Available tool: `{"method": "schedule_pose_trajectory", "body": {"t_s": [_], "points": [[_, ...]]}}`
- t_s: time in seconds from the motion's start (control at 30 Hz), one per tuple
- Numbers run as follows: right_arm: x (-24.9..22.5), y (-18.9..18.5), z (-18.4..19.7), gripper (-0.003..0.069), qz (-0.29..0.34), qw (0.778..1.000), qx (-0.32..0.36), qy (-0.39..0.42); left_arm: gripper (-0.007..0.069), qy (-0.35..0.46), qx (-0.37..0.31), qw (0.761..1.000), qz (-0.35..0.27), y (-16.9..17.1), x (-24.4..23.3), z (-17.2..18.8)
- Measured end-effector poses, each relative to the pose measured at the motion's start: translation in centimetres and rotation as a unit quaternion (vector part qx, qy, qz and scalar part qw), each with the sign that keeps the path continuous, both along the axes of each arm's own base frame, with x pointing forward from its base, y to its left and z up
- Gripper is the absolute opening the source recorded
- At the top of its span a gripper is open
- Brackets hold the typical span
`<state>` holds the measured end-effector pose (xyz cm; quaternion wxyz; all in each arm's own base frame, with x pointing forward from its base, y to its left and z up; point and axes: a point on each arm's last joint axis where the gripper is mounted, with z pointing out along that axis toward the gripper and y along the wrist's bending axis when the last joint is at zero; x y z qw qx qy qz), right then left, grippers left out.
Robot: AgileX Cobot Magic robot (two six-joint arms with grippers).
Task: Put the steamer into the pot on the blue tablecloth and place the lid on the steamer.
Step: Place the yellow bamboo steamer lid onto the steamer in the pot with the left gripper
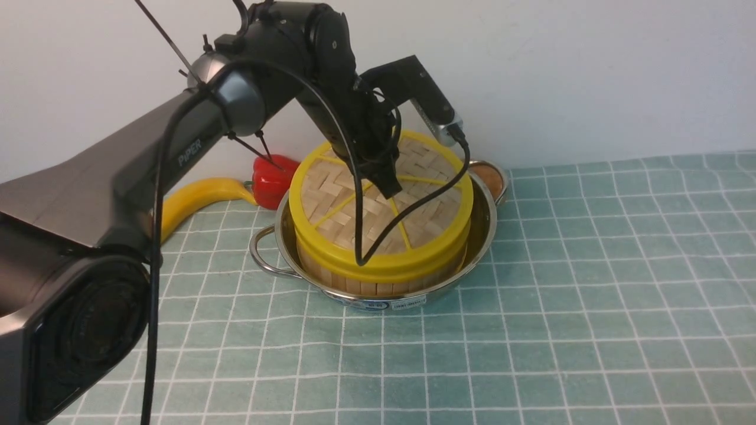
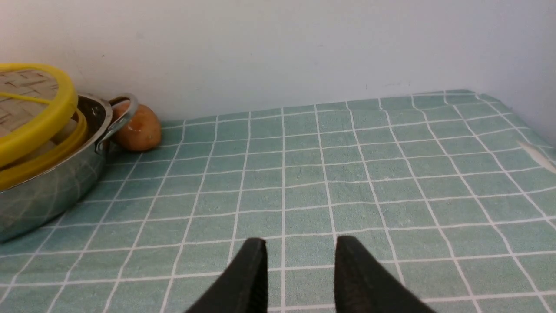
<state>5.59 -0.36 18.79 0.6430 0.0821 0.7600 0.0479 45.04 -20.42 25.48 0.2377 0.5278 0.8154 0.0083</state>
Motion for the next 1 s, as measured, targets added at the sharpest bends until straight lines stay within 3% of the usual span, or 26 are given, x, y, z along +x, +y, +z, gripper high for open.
{"method": "schedule_pose_trajectory", "body": {"t_s": [1.0], "points": [[0.0, 0.0, 0.0, 0.024, 0.0, 1.0, 0.0, 0.0, 0.0123, 0.001, -0.001, 1.0, 0.001, -0.2, 0.4, -1.0]]}}
